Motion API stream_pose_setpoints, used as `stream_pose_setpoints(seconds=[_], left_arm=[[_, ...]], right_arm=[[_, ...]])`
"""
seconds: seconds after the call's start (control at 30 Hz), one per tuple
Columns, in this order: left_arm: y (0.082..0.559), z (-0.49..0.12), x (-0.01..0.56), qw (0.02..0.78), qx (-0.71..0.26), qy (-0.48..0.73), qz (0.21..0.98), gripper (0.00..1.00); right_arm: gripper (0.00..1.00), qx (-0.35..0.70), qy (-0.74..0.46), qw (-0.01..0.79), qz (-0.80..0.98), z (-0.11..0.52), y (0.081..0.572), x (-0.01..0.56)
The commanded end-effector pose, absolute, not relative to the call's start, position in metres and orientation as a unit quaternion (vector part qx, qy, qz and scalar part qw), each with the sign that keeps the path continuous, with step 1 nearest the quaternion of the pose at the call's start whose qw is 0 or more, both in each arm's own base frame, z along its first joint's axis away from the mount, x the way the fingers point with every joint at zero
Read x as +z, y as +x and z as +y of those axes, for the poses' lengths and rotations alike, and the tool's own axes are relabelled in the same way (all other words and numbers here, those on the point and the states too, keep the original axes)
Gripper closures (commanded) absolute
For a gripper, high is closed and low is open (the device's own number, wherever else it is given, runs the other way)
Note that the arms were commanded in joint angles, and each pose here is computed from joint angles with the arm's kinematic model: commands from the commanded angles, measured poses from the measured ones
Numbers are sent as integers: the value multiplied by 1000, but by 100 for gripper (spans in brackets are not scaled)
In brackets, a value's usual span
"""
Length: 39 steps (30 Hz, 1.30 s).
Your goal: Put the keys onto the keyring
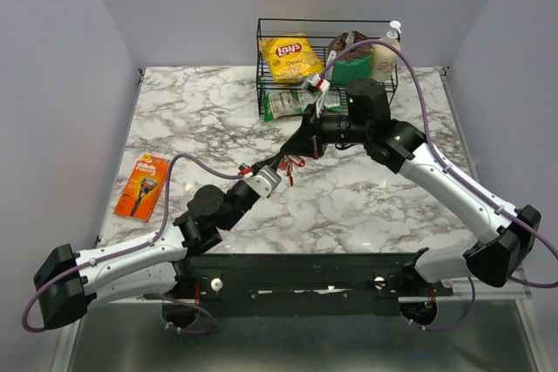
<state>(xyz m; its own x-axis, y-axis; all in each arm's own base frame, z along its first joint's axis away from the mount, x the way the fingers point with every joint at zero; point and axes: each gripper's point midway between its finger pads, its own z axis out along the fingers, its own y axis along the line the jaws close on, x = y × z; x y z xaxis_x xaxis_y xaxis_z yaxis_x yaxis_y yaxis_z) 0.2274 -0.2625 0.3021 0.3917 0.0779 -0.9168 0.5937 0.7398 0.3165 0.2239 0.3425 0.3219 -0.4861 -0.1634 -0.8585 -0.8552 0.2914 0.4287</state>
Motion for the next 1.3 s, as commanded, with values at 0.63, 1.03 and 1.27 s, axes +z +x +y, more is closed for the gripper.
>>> stream_pose_setpoints(seconds=[0.63, 1.03, 1.27], left_arm=[[229, -243, 376, 847, -189, 204, 454, 100], [224, -243, 382, 850, -191, 213, 443, 100], [226, -236, 382, 855, -184, 198, 442, 100]], right_arm=[[96, 507, -382, 336, 696, 360, 217, 353], [94, 511, -414, 309, 687, 367, 216, 347], [75, 514, -407, 313, 687, 367, 215, 359]])
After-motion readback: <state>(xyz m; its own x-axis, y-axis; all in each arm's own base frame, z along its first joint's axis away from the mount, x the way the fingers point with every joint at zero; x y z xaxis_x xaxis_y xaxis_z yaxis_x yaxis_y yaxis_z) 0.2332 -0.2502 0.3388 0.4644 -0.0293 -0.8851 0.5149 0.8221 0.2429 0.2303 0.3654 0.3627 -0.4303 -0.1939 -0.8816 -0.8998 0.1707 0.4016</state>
